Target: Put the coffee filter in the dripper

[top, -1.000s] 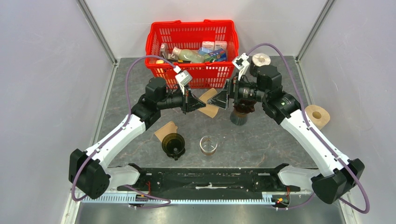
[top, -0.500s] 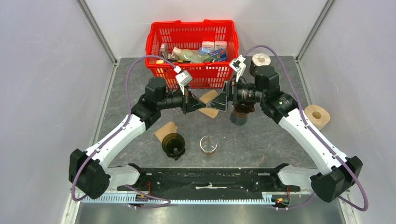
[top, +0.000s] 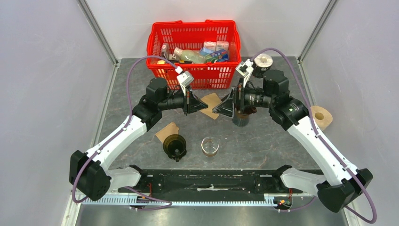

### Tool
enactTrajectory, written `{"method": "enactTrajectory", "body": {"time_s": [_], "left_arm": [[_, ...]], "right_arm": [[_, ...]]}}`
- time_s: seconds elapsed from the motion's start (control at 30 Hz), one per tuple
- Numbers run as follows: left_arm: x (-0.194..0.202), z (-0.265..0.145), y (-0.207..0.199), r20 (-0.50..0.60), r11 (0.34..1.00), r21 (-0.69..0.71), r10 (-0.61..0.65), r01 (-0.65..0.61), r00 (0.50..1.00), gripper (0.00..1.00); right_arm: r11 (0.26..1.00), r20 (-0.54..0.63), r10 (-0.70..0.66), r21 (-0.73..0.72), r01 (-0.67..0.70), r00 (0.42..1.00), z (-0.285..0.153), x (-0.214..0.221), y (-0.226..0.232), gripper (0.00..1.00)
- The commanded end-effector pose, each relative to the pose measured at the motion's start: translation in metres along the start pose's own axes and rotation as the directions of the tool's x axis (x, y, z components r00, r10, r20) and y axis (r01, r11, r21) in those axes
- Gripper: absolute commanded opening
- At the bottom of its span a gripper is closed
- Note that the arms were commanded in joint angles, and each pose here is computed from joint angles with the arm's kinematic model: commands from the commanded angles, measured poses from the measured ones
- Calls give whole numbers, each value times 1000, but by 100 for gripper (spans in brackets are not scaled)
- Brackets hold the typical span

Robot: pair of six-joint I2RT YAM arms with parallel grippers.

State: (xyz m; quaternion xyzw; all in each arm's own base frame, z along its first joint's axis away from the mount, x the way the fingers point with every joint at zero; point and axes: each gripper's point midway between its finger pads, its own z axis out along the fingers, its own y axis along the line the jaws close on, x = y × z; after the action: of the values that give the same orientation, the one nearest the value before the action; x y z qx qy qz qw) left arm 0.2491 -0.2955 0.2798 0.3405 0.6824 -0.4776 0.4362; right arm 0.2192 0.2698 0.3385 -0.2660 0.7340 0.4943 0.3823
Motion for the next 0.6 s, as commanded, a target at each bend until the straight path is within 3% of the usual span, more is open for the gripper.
{"method": "enactTrajectory", "body": {"time_s": [0.0,0.33,0.57], "left_arm": [[-23,-1,-10,53,998,25,61,-63,997,2],[-25,-1,-15,56,997,54,60,-63,997,2],[-24,0,-14,54,997,53,58,-60,997,2]], "right_arm": [[999,28,-50,-4,51,998,-7,-5,7,99],[992,-39,12,-125,-17,999,11,1,12,99],[993,-25,5,-115,-8,1000,11,1,10,99]]}}
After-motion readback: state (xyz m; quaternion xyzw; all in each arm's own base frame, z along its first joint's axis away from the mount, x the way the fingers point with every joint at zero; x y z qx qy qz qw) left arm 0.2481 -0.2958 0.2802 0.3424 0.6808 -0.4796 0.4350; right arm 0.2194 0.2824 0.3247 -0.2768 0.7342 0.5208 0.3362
